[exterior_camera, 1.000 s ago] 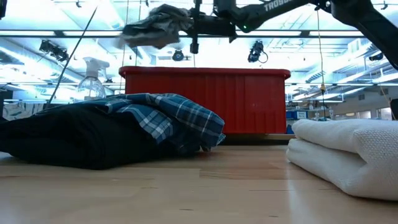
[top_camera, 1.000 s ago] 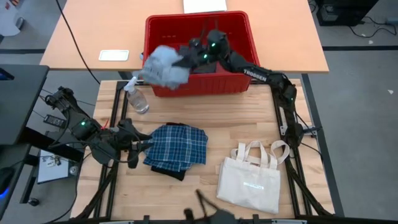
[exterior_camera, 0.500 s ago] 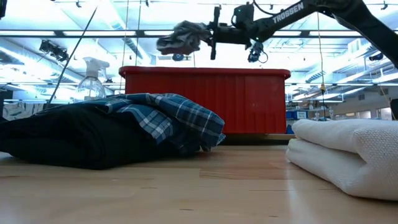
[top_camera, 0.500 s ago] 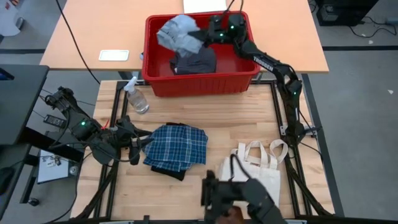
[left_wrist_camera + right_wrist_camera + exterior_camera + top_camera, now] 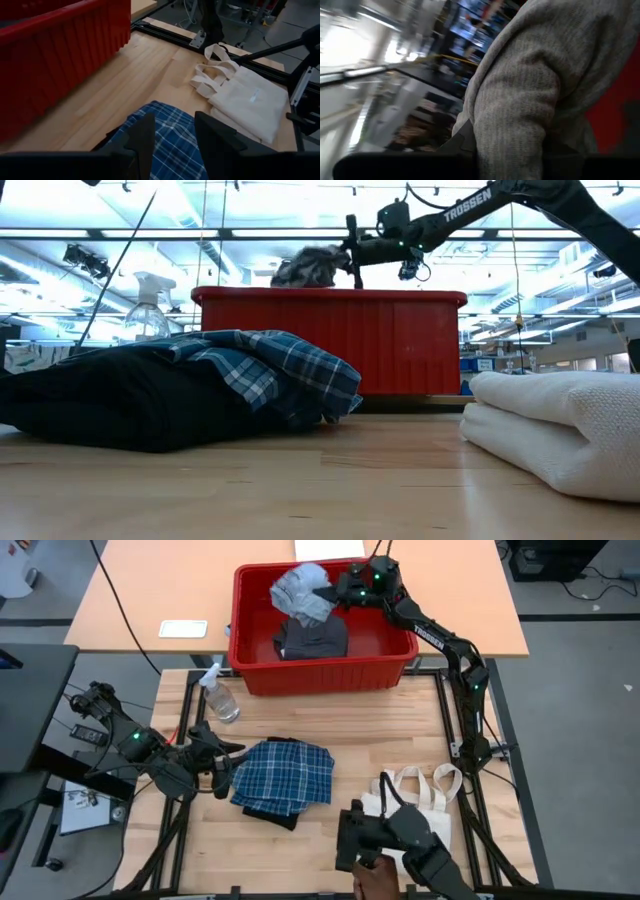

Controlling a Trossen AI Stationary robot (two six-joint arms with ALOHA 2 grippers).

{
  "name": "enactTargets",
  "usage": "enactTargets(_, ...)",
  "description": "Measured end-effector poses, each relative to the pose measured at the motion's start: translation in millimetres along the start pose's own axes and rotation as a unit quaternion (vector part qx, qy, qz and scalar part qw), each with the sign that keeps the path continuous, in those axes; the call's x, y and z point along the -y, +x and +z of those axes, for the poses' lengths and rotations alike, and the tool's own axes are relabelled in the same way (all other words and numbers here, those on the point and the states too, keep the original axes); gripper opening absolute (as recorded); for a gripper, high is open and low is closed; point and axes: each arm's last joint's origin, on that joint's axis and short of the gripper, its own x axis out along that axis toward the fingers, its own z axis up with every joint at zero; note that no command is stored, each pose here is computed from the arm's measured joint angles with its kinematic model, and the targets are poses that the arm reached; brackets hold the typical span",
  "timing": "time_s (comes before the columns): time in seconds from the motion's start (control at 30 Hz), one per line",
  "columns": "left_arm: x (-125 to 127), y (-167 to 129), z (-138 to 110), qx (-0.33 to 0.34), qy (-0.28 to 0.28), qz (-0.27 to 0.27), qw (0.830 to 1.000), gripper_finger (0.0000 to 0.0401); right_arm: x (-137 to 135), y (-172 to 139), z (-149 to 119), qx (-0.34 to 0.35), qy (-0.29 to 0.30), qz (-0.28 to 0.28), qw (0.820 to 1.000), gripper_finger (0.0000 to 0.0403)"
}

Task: Fold laundry
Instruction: Put the gray shirt into the red bin

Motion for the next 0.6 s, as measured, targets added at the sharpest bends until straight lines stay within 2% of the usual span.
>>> enactTargets(0.27, -0.4, 0.5, 0.3, 0.000, 0.000, 0.002, 1.000, 0.0144, 21.7, -7.0, -5.8, -0.025, -0.002, -0.094, 0.995, 0.0083)
enactTargets(0.6, -0.3, 0.5, 0.4, 0.000, 0.000, 0.002, 1.000, 0.0144, 27.3, -11.0, -2.2, -0.014, -0.001, -0.112, 0.994, 0.0083)
